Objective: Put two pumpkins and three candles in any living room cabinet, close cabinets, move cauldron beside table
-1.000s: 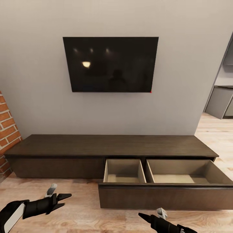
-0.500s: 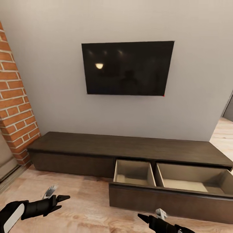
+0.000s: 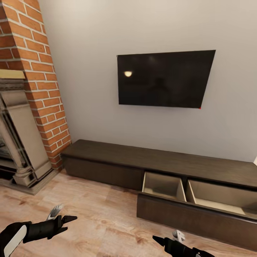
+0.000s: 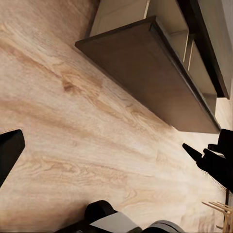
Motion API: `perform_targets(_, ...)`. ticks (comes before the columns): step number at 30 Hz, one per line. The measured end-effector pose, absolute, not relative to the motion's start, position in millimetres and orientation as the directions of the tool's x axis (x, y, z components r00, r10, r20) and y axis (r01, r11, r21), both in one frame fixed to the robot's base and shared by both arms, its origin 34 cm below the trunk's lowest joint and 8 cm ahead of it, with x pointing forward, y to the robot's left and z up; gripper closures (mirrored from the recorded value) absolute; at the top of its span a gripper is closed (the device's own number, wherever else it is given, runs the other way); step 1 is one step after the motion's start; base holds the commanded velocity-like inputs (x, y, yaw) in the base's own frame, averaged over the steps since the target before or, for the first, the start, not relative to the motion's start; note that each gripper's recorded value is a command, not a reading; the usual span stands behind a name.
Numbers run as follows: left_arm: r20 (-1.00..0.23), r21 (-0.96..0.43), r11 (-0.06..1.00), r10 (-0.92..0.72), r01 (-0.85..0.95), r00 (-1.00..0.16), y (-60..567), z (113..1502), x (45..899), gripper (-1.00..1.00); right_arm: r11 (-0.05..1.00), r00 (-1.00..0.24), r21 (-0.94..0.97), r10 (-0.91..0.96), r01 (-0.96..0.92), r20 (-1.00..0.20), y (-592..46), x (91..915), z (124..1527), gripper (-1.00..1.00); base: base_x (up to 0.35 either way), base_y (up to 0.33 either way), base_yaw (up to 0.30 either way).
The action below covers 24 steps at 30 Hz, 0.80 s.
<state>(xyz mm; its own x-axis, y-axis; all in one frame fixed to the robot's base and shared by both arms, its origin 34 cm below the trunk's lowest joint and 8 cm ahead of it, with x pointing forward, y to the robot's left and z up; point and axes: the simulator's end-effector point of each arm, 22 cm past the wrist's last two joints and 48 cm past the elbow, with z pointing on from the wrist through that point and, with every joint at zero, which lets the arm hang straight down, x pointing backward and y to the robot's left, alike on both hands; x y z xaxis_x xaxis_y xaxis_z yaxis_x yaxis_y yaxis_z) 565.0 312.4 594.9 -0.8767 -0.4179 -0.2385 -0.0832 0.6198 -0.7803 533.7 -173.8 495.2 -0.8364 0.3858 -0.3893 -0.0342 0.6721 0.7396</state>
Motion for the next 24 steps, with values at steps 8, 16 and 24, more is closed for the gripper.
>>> perform_targets(8,-0.229,-0.780,0.618,-0.424,-0.095,-0.876,314.0,607.8,564.9,-1.00,0.684,-0.838,0.729,0.385,-0.022,-0.386,-169.1,535.7,507.0,-1.00,-0.069,0.006,0.274)
perform_targets(16,-0.224,-0.780,0.618,-0.429,-0.103,-0.875,315.7,620.7,565.6,-1.00,0.712,-0.858,0.702,0.340,-0.033,-0.385,-154.8,531.0,513.7,-1.00,-0.003,0.000,0.274)
perform_targets(24,-0.231,-0.778,0.620,-0.429,-0.099,-0.873,317.1,624.8,566.6,-1.00,0.731,-0.866,0.681,0.315,-0.038,-0.387,-155.0,528.3,512.6,-1.00,0.000,0.000,0.274)
